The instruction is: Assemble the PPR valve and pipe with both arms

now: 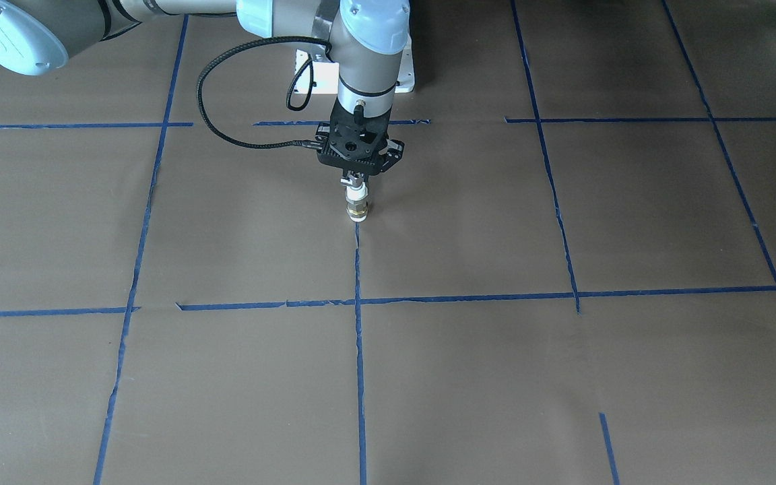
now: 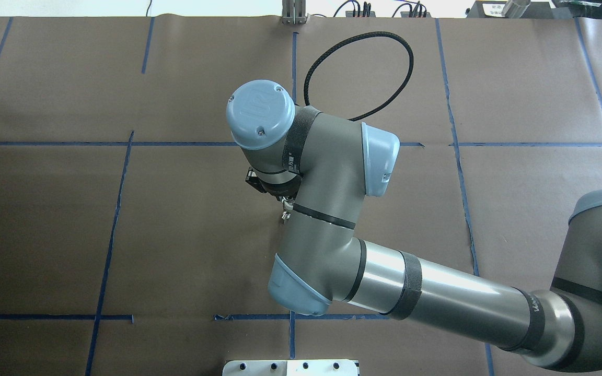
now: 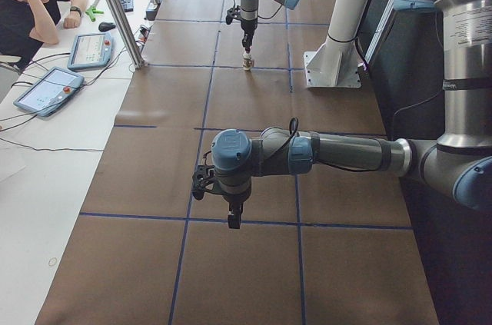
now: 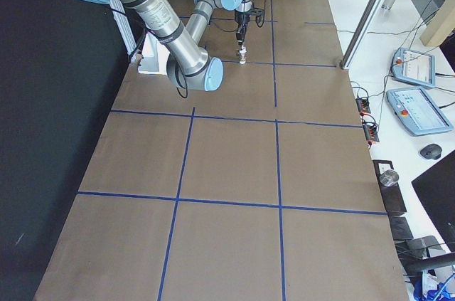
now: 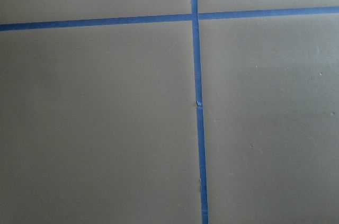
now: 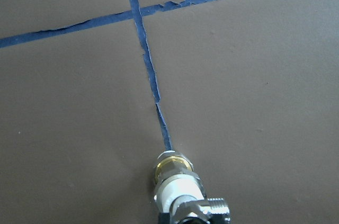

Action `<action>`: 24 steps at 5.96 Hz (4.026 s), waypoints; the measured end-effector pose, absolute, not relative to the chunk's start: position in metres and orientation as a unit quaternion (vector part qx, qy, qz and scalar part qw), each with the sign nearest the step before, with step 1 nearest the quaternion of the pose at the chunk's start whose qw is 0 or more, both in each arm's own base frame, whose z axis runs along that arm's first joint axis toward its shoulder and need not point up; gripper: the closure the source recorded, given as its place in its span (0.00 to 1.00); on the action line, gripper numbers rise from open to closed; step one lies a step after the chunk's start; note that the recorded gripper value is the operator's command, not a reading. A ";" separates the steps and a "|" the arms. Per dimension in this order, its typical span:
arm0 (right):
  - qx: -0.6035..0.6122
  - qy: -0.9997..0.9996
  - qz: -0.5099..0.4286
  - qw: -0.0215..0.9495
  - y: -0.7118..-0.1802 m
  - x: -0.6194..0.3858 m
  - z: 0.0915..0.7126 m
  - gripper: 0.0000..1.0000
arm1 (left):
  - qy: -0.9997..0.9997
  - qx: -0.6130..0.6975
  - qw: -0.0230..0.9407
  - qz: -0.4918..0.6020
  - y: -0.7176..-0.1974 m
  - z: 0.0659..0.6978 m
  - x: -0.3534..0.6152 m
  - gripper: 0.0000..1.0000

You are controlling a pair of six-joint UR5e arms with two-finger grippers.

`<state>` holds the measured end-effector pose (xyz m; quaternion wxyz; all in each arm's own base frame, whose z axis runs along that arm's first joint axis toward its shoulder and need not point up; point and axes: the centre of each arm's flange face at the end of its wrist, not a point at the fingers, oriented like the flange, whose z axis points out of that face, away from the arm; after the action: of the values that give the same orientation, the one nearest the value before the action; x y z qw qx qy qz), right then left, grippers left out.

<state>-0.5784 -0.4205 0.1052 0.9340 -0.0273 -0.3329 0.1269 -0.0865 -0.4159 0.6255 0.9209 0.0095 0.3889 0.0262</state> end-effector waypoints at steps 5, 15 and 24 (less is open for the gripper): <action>-0.025 -0.348 0.112 0.931 -0.462 -0.533 0.107 0.00 | 0.387 0.006 0.922 0.026 -0.416 0.628 -0.086 0.00; 0.007 -0.325 -0.167 0.931 -0.446 0.031 0.567 0.02 | 0.388 0.045 0.920 0.041 -0.401 0.686 -0.085 0.00; 0.016 -0.360 -0.103 0.927 -0.403 0.084 0.694 0.00 | 0.387 0.039 0.920 0.037 -0.388 0.691 -0.084 0.00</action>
<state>0.0839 -0.4031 0.6937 0.9273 0.0161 -0.3595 -0.1026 -0.0836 -0.3881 0.6908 0.9205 0.0387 0.3870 0.0374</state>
